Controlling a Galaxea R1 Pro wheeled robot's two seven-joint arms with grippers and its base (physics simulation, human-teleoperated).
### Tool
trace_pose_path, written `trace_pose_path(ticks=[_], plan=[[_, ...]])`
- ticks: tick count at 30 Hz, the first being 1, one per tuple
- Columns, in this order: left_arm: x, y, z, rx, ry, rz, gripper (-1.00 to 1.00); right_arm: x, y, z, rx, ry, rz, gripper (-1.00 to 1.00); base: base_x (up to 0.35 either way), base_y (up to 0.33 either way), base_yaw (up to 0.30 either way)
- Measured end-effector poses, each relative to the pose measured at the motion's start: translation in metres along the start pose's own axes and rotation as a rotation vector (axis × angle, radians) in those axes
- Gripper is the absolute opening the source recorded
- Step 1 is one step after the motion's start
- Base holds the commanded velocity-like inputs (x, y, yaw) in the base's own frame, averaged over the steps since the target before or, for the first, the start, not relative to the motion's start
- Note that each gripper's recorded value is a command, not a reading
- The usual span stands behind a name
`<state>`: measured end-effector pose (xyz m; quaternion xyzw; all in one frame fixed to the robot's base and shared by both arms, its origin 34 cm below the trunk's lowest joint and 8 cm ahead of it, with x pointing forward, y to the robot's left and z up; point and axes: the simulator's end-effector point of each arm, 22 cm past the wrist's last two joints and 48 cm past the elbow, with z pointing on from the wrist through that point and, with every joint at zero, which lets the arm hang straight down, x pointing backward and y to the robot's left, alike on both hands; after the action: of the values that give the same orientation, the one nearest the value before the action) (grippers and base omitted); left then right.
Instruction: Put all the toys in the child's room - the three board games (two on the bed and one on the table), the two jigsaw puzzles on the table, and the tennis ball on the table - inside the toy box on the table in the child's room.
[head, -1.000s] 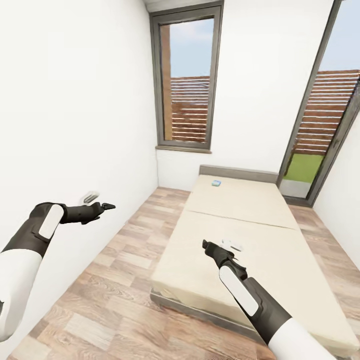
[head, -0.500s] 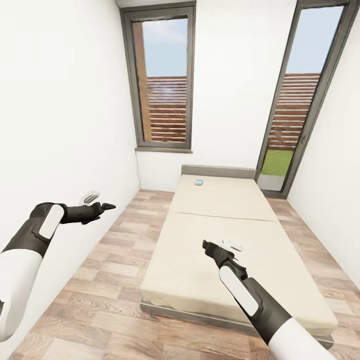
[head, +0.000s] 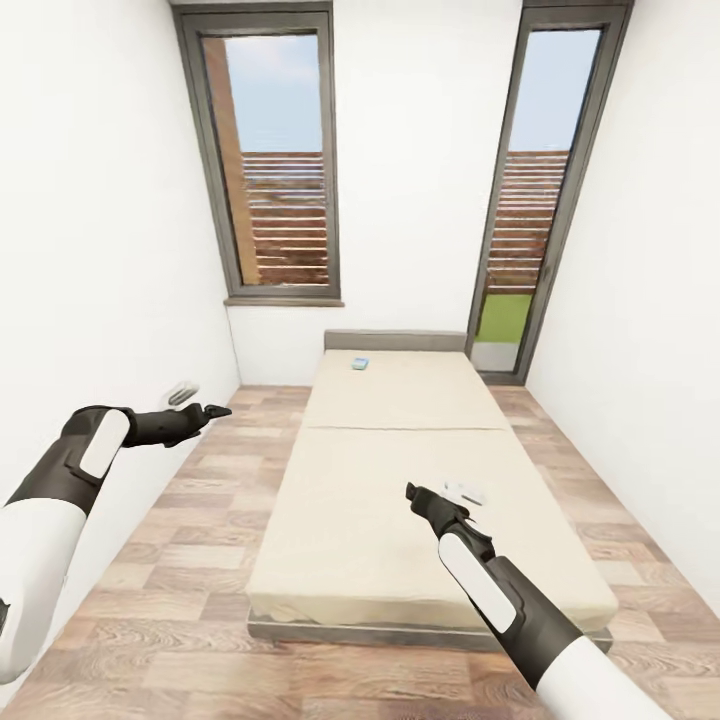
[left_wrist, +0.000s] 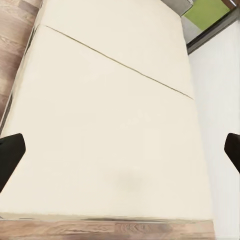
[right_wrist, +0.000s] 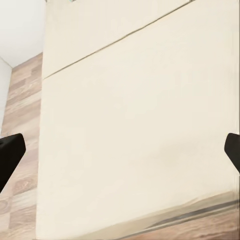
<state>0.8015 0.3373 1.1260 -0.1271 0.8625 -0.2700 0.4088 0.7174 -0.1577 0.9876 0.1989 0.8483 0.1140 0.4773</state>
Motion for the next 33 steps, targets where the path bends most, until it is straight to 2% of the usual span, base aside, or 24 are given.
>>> trace_pose_path(ticks=[9,26,33], plan=[[0.0,0.0,0.0,0.001,-0.001,0.0,1.0,0.001,0.0,0.0,0.0,0.001,-0.001,1.0,0.092,0.066,-0.281],[0.001,0.0,0.001,0.0,0.001,-0.001,1.0,0.007,-0.002,0.002,0.008,0.014,-0.002,1.0,0.23,0.187,-0.28],[0.004,0.003,0.004,-0.003,0.005,-0.003,1.0,0.017,-0.007,0.006,0.023,0.032,-0.005,1.0,0.067,0.048,-0.264]])
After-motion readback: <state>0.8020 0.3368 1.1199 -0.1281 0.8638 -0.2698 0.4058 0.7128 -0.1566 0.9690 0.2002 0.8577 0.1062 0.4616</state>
